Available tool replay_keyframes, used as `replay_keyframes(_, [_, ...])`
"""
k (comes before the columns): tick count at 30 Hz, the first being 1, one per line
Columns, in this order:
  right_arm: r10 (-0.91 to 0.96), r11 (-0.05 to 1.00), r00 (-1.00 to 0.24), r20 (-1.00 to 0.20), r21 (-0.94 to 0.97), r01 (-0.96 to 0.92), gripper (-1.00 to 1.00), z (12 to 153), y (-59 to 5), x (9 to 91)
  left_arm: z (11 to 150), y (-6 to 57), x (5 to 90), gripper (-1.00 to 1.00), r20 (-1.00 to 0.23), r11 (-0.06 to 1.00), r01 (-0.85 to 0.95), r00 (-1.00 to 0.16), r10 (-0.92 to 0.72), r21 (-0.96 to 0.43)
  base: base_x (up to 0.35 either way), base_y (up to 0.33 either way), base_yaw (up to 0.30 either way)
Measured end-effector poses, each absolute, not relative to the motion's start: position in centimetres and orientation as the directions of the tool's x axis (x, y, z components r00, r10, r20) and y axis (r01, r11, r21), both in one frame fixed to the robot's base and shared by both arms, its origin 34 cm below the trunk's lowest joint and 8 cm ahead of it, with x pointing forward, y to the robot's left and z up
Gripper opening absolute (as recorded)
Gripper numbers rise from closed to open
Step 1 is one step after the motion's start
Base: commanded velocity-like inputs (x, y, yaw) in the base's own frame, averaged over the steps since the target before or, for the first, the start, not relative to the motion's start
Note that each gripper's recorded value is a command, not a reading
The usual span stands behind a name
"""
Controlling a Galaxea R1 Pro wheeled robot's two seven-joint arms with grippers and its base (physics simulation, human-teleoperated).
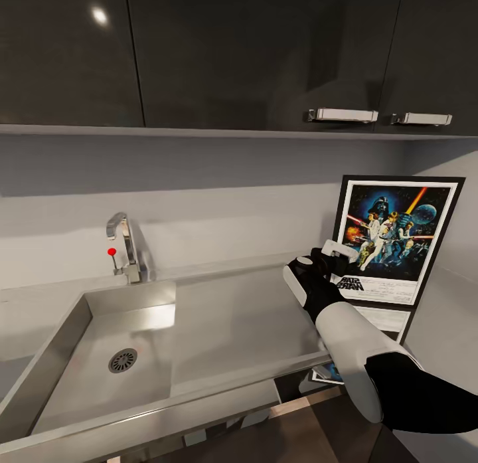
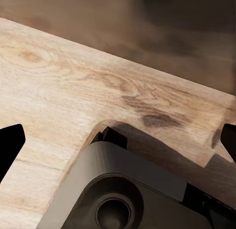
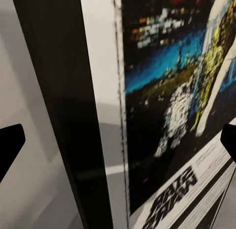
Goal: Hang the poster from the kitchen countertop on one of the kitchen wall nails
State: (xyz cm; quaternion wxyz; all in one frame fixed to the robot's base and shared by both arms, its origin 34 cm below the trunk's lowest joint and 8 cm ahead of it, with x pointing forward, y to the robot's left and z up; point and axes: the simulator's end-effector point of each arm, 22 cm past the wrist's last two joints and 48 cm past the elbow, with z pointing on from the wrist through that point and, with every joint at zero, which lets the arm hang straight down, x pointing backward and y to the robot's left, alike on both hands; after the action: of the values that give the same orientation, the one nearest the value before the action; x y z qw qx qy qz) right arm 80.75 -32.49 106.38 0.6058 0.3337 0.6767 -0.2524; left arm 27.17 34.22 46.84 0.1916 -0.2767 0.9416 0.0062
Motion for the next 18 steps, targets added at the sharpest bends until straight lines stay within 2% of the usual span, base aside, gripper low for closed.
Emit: replay_keyframes(18, [0.143, 0.650, -0.043, -0.989, 0.061, 0.758, 1.00, 106.43, -32.49, 80.74, 46.85, 34.33, 27.17, 1.00, -0.365, 0.847, -0.524, -0.773, -0.518, -0.093, 0.000, 0.008, 0.000])
